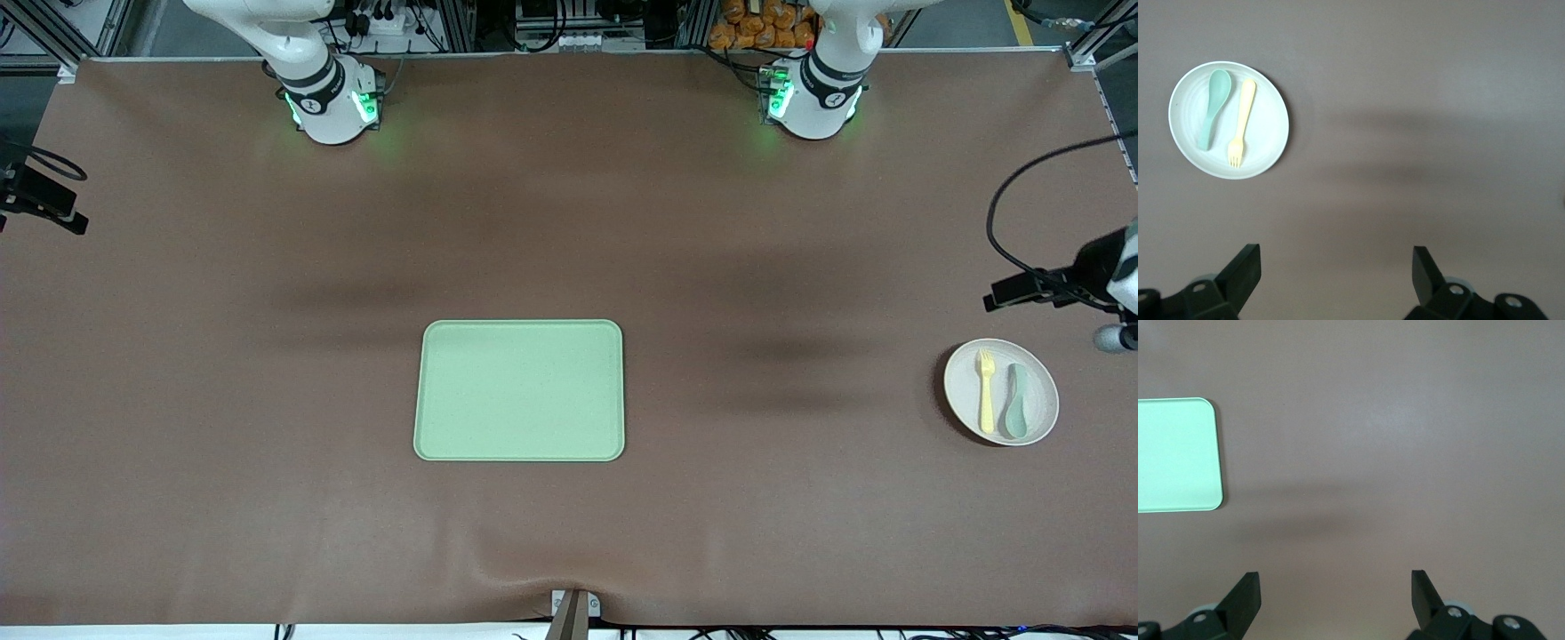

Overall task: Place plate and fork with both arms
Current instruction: 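Reach the left gripper toward the rim of the white plate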

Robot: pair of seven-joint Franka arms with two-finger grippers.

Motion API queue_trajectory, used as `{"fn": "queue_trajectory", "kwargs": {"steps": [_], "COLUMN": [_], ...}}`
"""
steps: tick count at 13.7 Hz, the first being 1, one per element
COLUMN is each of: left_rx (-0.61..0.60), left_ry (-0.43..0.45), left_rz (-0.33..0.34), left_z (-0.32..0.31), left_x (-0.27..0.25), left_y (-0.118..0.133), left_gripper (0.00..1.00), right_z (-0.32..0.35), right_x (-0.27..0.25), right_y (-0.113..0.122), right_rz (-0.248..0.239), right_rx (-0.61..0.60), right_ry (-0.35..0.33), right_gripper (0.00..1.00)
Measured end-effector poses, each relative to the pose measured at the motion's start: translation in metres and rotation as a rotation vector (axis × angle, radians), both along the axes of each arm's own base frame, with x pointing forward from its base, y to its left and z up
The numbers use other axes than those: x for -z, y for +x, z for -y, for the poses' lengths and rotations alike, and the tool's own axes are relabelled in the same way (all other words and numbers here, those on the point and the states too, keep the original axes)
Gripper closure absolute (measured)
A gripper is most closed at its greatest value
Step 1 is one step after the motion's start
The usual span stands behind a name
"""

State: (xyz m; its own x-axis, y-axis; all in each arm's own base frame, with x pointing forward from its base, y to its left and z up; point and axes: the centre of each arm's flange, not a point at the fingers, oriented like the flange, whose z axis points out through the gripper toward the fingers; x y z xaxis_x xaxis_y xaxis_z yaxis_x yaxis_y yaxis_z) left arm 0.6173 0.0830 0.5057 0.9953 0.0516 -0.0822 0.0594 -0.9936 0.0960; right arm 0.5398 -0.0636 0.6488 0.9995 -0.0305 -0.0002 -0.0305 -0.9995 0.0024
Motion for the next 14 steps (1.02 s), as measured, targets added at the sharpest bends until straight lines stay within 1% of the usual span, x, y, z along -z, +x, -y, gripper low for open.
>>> {"fn": "queue_trajectory", "kwargs": {"steps": [2,5,8,10,12,14], "left_rx": [0.017,0.044,0.058,0.091,0.119,0.138], "left_ry": [-0.045,-0.07,-0.11,-0.107,-0.105,-0.109], "left_rz": [0.0,0.026,0.037,0.064,0.088,0.103], "left_z": [-0.035,-0.07,-0.092,-0.115,-0.139,-0.16], "left_x": [0.026,0.066,0.102,0.13,0.168,0.202], "left_y": [0.013,0.03,0.037,0.041,0.044,0.043], "left_gripper": [0.0,0.0,0.0,0.0,0.0,0.0], "right_z": [0.0,0.0,0.0,0.0,0.0,0.0], "right_x": [0.0,0.0,0.0,0.0,0.0,0.0], "right_y": [0.0,0.0,0.0,0.0,0.0,0.0], "right_rz": [0.0,0.0,0.0,0.0,0.0,0.0], "right_rx": [0.0,0.0,0.0,0.0,0.0,0.0], "right_ry": [0.0,0.0,0.0,0.0,0.0,0.0], "right_gripper": [0.0,0.0,0.0,0.0,0.0,0.0]}}
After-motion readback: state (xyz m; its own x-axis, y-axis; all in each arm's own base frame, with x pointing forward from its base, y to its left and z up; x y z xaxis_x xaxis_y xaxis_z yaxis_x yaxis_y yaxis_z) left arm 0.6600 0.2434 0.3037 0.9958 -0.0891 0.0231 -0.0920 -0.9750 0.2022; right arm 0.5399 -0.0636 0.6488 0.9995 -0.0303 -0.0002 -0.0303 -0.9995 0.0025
